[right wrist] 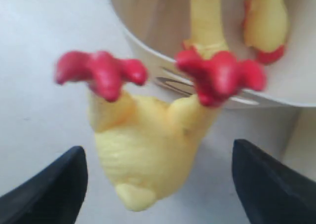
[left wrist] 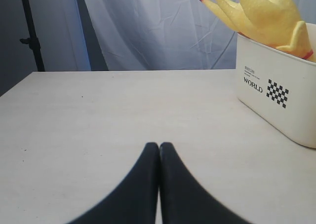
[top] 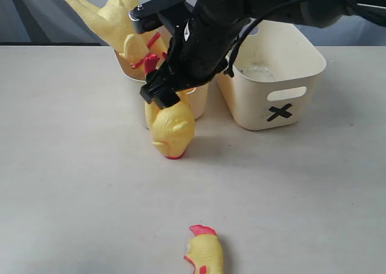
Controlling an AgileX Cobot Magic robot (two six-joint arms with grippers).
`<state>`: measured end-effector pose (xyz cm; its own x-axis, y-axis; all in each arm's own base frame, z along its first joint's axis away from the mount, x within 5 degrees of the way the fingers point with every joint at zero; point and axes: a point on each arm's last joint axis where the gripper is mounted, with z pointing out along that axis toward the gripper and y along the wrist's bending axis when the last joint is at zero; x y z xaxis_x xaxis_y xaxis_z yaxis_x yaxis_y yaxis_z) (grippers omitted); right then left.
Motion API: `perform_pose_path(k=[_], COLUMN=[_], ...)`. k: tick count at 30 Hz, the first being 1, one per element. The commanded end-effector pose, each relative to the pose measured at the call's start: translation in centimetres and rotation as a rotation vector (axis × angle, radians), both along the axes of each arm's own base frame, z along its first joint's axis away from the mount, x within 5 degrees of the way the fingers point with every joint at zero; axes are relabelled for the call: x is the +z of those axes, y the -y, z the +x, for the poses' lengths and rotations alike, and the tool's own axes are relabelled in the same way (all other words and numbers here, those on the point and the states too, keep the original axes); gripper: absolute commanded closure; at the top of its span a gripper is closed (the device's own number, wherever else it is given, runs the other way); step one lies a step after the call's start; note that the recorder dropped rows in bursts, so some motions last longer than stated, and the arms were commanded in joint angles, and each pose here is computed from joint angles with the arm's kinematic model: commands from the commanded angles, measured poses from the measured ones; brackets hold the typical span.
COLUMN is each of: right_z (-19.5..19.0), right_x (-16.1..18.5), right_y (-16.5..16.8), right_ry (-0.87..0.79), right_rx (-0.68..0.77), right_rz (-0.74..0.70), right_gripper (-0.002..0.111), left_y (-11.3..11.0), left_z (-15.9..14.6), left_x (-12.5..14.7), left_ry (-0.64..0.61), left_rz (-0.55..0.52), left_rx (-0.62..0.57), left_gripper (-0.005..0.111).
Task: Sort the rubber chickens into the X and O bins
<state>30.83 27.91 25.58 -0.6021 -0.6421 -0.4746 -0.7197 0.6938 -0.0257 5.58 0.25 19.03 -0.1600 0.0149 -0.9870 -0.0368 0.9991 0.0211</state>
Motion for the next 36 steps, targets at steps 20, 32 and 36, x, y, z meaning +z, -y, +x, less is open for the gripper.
perform_pose_path(k=[20, 32, 36], right_z=[-0.7, -5.2, -6.6], right_x=[-7.7, 8.5, 10.2], right_y=[-0.3, 4.0, 5.8], right_ry=[-0.349, 0.000, 0.006], right_rx=[0.053, 0.163, 0.184], right_rz=[-0.204, -0.010, -0.080], right_gripper=[0.109, 0.109, 0.109], left_y=[0.0, 0.0, 0.0], left_z=[0.0, 0.0, 0.0], left_x=[0.1, 0.1, 0.1], left_ry=[0.008, 0.008, 0.008], left_rz=[-0.003, -0.003, -0.003], left_rx=[-0.003, -0.003, -0.003], left_gripper=[0.107, 0.107, 0.107])
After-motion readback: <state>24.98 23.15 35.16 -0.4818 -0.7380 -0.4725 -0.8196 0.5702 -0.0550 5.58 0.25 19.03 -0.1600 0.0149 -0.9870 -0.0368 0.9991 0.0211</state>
